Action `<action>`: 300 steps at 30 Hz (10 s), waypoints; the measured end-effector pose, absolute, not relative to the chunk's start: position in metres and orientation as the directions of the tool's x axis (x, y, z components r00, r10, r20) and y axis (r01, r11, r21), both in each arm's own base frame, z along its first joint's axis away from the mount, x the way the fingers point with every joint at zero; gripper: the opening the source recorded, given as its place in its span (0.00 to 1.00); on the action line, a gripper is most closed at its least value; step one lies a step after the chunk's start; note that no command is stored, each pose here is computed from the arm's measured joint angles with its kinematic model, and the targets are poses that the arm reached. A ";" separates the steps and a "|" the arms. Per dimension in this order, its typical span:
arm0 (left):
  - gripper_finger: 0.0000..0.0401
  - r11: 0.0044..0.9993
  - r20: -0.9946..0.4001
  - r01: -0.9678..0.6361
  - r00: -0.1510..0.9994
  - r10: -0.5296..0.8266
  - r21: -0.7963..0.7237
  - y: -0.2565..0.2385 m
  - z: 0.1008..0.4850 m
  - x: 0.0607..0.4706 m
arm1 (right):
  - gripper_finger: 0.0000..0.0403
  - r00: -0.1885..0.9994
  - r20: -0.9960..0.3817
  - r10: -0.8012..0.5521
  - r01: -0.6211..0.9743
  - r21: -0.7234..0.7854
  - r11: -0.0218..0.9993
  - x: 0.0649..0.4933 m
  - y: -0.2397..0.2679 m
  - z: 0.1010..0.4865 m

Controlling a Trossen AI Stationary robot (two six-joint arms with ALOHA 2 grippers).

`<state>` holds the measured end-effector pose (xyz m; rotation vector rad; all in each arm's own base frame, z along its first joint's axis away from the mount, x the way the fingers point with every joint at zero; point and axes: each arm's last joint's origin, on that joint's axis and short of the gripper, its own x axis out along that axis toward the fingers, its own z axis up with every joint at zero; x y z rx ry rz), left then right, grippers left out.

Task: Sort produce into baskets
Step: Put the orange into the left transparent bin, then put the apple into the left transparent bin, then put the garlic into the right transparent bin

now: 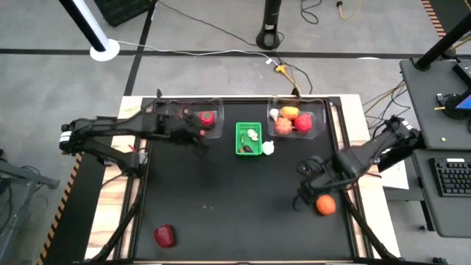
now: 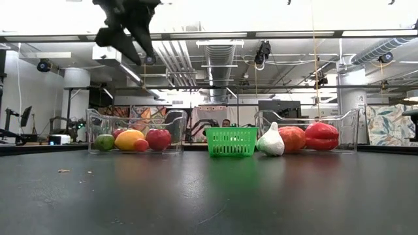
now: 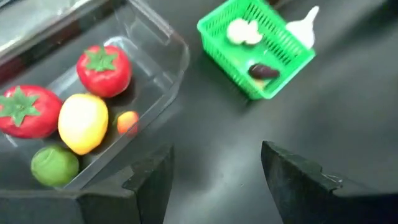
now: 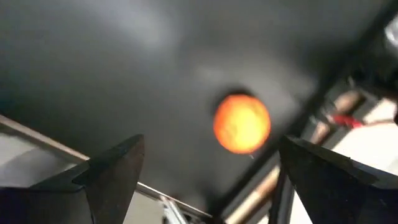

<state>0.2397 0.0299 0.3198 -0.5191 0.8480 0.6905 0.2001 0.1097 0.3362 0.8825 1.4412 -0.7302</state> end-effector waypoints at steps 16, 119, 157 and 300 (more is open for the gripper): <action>0.55 0.659 -0.745 -0.734 0.530 0.404 -0.165 0.022 0.338 0.221 | 0.90 -0.091 -0.968 0.232 0.906 0.017 0.424 0.174 0.116 0.228; 0.55 0.357 -0.932 -0.868 0.274 -0.236 -0.345 -0.184 0.295 0.171 | 0.88 0.775 -0.622 -0.113 0.407 0.353 0.843 0.497 -0.176 0.255; 0.90 0.092 -0.975 -0.978 -0.199 -0.099 0.190 -0.247 0.227 0.191 | 0.87 0.781 -0.624 0.001 0.212 0.266 0.940 0.471 -0.108 0.327; 0.75 0.572 -0.756 -0.779 0.208 0.621 0.256 0.132 0.261 0.263 | 0.87 0.505 -0.834 -0.223 0.503 0.074 0.861 0.322 -0.031 0.387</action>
